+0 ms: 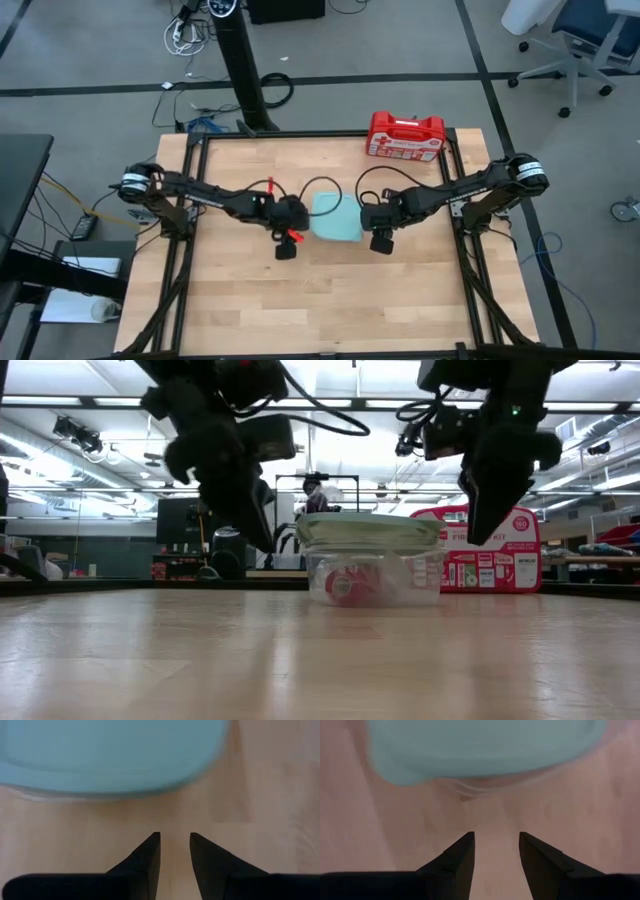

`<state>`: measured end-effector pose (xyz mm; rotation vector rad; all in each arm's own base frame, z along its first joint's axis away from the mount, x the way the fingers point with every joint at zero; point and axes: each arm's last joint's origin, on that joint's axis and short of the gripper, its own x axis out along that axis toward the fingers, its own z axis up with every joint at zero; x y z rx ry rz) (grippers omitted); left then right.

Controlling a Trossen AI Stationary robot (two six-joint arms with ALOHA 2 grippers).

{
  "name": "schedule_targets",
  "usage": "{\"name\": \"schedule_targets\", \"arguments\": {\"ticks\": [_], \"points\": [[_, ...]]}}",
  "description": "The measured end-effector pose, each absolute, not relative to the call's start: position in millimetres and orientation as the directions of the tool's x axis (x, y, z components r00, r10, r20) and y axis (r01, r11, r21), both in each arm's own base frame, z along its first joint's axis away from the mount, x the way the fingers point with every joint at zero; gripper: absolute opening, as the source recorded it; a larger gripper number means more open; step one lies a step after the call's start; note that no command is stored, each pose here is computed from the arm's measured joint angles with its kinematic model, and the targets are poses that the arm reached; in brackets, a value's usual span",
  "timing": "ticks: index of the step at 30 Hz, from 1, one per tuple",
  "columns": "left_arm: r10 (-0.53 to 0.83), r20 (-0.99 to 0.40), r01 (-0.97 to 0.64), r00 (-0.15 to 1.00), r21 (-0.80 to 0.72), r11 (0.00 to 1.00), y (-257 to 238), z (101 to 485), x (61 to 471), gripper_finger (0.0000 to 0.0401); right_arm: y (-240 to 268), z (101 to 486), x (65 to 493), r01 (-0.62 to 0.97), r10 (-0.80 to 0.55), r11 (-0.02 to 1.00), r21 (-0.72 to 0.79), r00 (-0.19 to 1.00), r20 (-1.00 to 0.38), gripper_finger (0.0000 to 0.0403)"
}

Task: Roll bandage
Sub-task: Close the transparent food container lid

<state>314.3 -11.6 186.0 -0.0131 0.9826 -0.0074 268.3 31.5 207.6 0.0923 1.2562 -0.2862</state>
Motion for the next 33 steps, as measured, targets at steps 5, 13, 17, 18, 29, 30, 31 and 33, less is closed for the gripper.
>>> {"name": "schedule_targets", "arguments": {"ticks": [5,13,17,18,29,30,31,33], "points": [[-0.026,-0.833,0.034,0.552,-0.009,0.999,-33.1,186.9,312.9,0.0111,29.0,202.9,267.9,0.284,-0.202,0.951,-0.118,0.288,-0.936,0.0150],[0.156,-0.783,0.068,0.602,0.244,0.967,-70.8,213.0,317.1,0.0111,28.6,202.7,273.1,0.288,-0.190,0.953,-0.089,0.343,-0.920,0.0150],[0.279,-0.724,0.059,0.631,0.404,0.913,-81.9,217.1,315.6,0.0111,27.1,203.0,274.1,0.295,-0.197,0.951,-0.091,0.351,-0.915,0.0150],[0.295,-0.718,0.055,0.630,0.421,0.906,-82.4,216.7,315.6,0.0111,26.4,202.9,274.0,0.298,-0.199,0.950,-0.093,0.349,-0.916,0.0150],[0.320,-0.694,0.137,0.645,0.517,0.845,-78.6,199.4,332.4,0.0111,22.8,204.1,277.8,0.292,-0.200,0.952,-0.088,0.380,-0.903,0.0151],[0.329,-0.701,0.167,0.633,0.538,0.826,-78.9,194.3,333.7,0.0111,22.7,204.1,277.6,0.292,-0.201,0.952,-0.089,0.378,-0.904,0.0151],[0.354,-0.701,0.186,0.619,0.569,0.801,-78.7,189.9,334.5,0.0111,22.7,204.0,277.6,0.292,-0.201,0.952,-0.089,0.378,-0.904,0.0151],[0.424,-0.683,0.194,0.595,0.634,0.749,-78.0,182.5,335.5,0.0111,22.6,203.7,276.6,0.290,-0.202,0.952,-0.094,0.368,-0.908,0.0150]]}}
